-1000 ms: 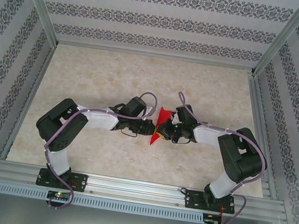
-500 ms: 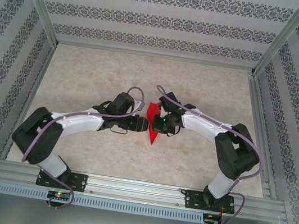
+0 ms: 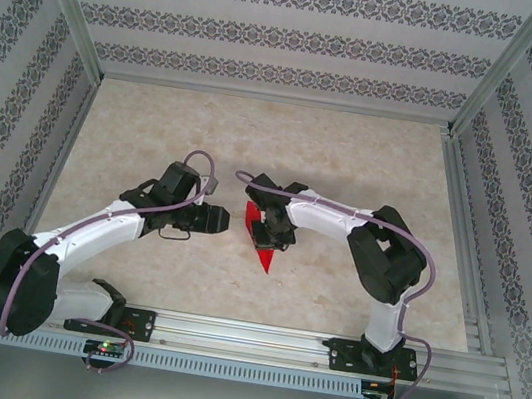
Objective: Fold a paper plane with a square sheet of paper (pick it up from the middle)
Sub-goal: Turn over a paper plane at the center of the table, then reset both arms
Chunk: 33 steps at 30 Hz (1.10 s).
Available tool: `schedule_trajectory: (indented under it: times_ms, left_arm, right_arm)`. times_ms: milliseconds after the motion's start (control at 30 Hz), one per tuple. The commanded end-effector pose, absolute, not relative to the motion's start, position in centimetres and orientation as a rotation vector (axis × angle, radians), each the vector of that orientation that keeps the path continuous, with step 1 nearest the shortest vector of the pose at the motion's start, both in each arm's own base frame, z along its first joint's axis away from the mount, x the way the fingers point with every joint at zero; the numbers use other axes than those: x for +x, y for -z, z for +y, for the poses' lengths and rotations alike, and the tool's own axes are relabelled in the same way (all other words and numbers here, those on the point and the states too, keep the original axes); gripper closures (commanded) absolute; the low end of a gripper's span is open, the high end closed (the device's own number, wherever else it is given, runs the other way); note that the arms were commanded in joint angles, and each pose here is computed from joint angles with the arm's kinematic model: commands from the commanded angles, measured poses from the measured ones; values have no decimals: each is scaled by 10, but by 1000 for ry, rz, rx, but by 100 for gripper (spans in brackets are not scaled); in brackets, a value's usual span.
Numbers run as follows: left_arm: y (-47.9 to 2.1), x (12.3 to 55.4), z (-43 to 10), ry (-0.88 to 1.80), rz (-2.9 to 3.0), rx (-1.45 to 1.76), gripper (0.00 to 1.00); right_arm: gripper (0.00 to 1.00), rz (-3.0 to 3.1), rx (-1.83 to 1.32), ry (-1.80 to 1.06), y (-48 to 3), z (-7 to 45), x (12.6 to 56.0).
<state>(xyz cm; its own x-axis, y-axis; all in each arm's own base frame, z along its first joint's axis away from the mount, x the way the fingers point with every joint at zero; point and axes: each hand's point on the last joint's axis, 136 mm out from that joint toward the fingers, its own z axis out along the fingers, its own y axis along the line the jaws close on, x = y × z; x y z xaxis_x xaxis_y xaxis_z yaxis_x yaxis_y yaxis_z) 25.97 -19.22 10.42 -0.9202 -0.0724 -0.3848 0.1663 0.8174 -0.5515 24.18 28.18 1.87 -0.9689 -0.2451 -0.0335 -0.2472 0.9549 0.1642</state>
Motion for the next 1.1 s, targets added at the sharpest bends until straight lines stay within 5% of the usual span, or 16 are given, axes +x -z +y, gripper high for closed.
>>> schedule_trajectory:
  times_ms: [0,400,600,867,1067]
  left_arm:
    - [-97,250,-185,844,2642,88,42]
    - [-86,249,-183,854,2670,88,42]
    - [-105,257,-183,815,2642,149,39]
    - [-128,284,-154,514,2555,184,18]
    - [-131,318,-78,79,2456,19,2]
  right_arm:
    - [87,3086,-391,-160,-15,279,244]
    - [88,3057,-413,-72,-17,288,244]
    - [76,3016,-430,-205,-61,288,248]
    - [59,2925,-515,-469,-119,273,247]
    - [46,2665,-518,-355,-138,219,289]
